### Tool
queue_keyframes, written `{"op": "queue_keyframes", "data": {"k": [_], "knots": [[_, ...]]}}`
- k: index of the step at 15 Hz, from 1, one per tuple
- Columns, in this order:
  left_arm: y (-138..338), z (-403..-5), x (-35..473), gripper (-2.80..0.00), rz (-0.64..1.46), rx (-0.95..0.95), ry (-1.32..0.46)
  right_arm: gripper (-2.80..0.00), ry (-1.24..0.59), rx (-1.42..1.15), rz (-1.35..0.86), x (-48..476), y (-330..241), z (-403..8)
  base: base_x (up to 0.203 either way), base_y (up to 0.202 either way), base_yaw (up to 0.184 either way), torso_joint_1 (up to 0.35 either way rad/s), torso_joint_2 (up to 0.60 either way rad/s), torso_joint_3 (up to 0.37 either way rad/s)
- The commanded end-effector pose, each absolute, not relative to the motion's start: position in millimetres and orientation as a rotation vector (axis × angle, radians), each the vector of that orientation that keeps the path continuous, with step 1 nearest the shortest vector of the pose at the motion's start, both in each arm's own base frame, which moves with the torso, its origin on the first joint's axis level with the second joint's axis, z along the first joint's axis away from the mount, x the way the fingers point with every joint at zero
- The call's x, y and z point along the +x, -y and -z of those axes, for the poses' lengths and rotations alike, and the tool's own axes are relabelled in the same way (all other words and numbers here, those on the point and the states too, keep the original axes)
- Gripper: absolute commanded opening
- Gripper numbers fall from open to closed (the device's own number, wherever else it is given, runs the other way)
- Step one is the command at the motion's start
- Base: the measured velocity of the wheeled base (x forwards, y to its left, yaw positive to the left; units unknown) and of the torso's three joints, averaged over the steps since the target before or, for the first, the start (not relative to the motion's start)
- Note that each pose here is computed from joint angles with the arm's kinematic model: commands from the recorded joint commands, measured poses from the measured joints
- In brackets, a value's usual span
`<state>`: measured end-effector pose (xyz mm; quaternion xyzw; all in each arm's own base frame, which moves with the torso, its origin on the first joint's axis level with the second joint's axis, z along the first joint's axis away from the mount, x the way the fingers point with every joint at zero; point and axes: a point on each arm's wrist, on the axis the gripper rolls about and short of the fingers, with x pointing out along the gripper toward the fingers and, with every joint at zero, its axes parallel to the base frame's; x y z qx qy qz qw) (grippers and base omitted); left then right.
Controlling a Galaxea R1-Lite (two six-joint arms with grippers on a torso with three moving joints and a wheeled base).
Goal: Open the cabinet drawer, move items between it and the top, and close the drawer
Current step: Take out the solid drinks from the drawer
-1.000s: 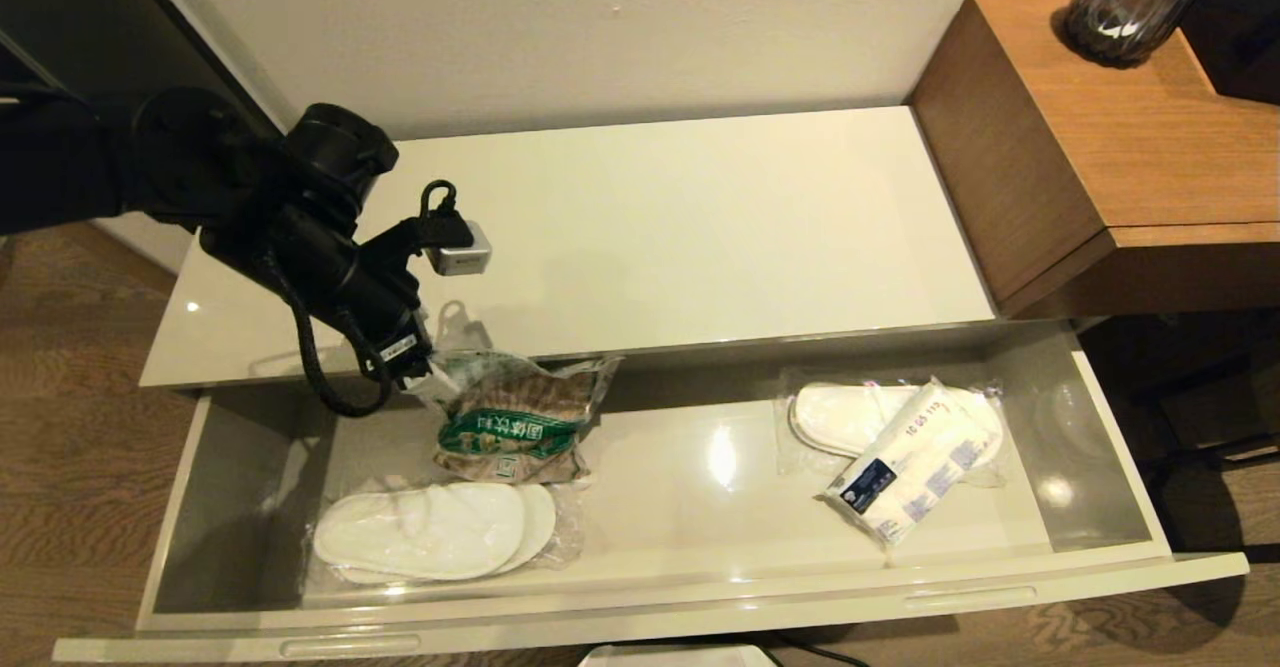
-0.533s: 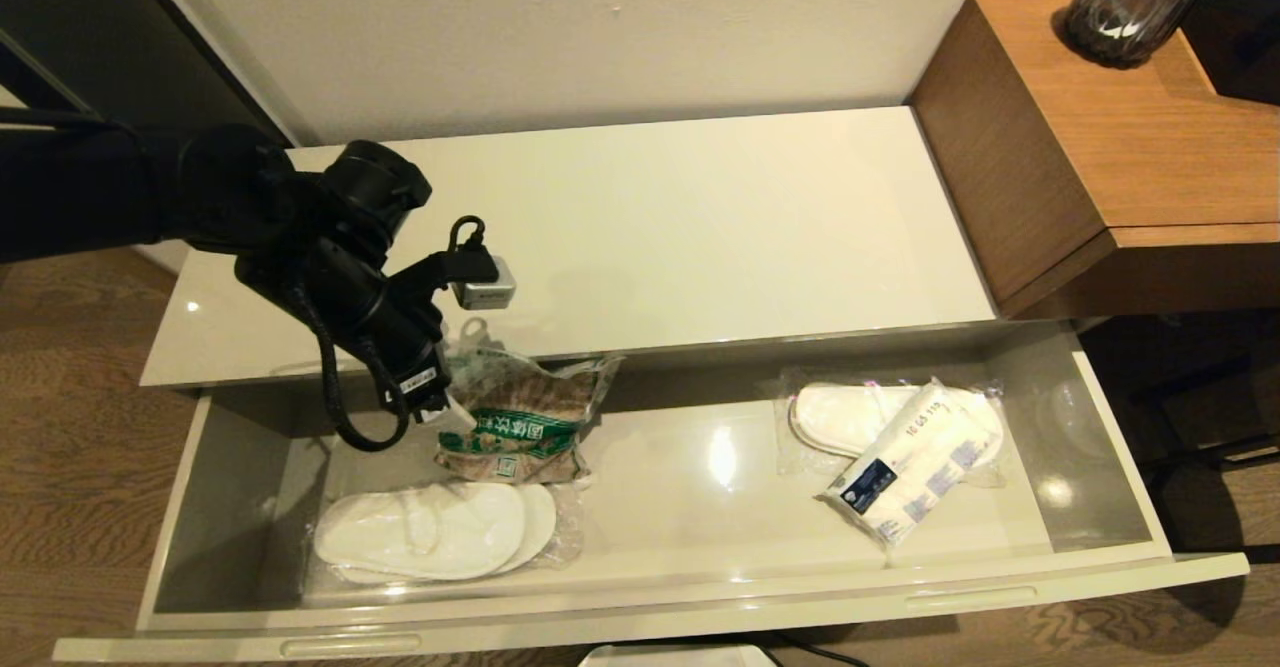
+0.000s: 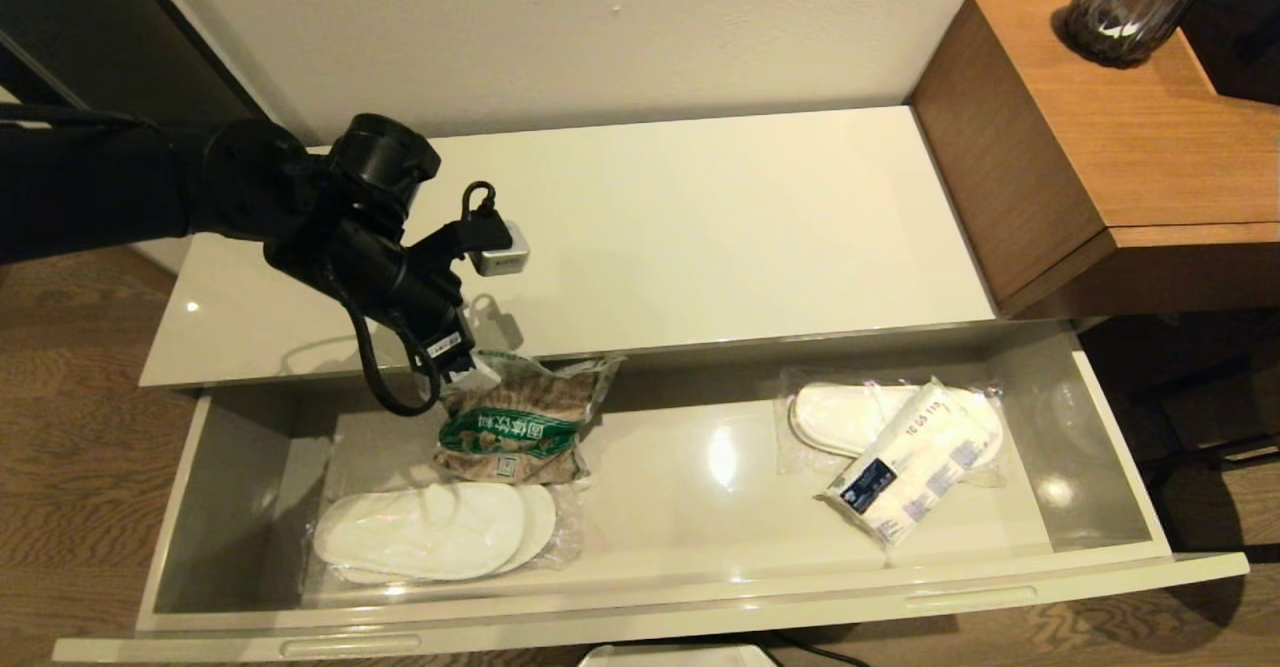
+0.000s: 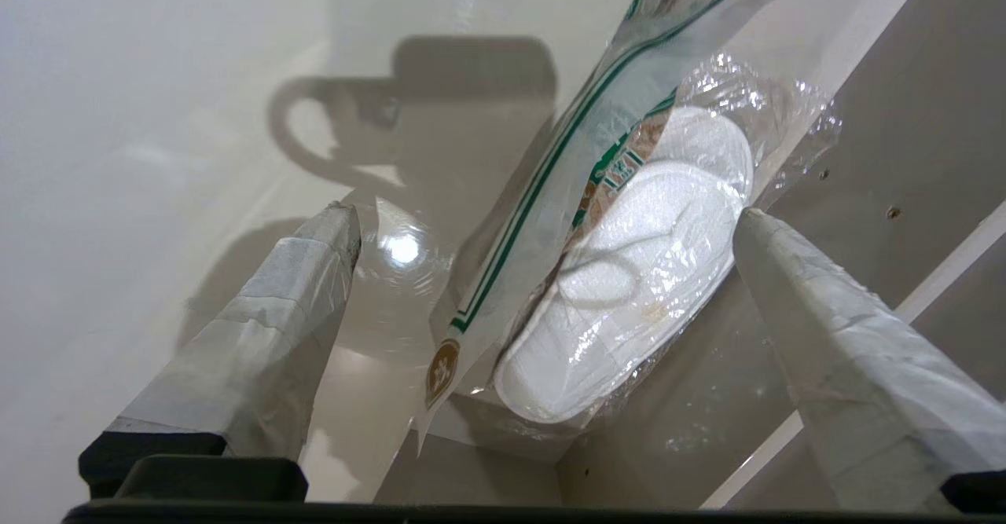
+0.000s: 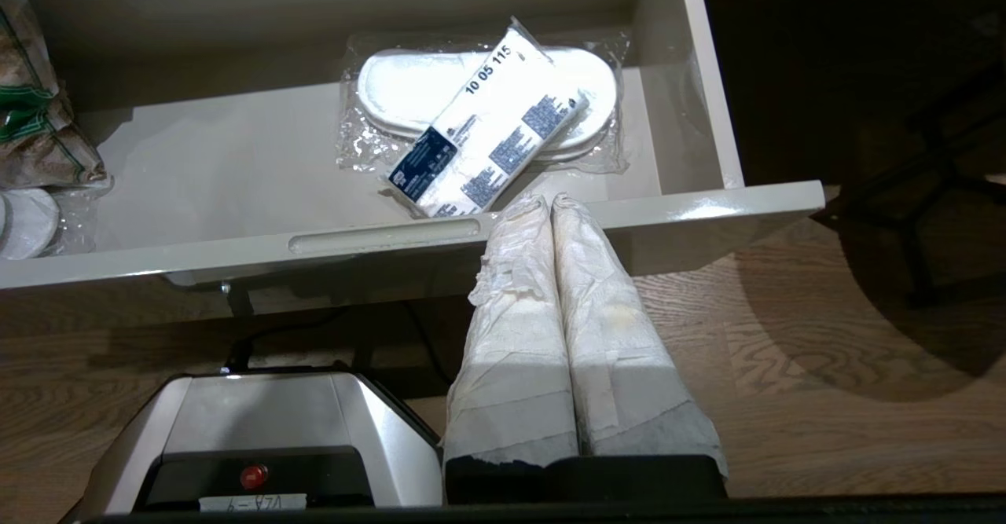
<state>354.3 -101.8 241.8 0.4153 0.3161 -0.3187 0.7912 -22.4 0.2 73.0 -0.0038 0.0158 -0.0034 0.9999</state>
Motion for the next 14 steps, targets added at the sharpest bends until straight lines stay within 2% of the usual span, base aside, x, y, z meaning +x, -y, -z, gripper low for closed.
{"op": "queue_keyframes", "data": {"k": [1,5,12,13,14], "knots": [[102.0,-227.1,355.8,0.0,0.712,0.906,-0.73,-2.8,-0.033,-0.008,0.008,-22.4,-0.2,-72.8,0.0,0.0,0.0,0.0,0.0,0.0],[103.6,-209.5,362.4,0.0,0.727,0.908,-0.774,-2.8,-0.032,-0.008,0.008,-22.4,-0.2,-72.9,0.0,0.0,0.0,0.0,0.0,0.0],[108.0,-195.4,379.2,0.0,0.707,0.921,-0.75,-2.8,-0.032,-0.008,0.008,-22.4,-0.2,-72.9,0.0,0.0,0.0,0.0,0.0,0.0],[108.1,-194.5,380.0,-2.8,0.7,0.925,-0.754,-2.8,-0.032,-0.008,0.007,-22.4,-0.2,-72.9,0.0,0.0,0.0,0.0,0.0,0.0],[108.1,-193.1,380.5,-2.8,0.7,0.927,-0.759,-2.8,-0.032,-0.008,0.008,-22.4,-0.2,-72.9,0.0,0.0,0.0,0.0,0.0,0.0]]}}
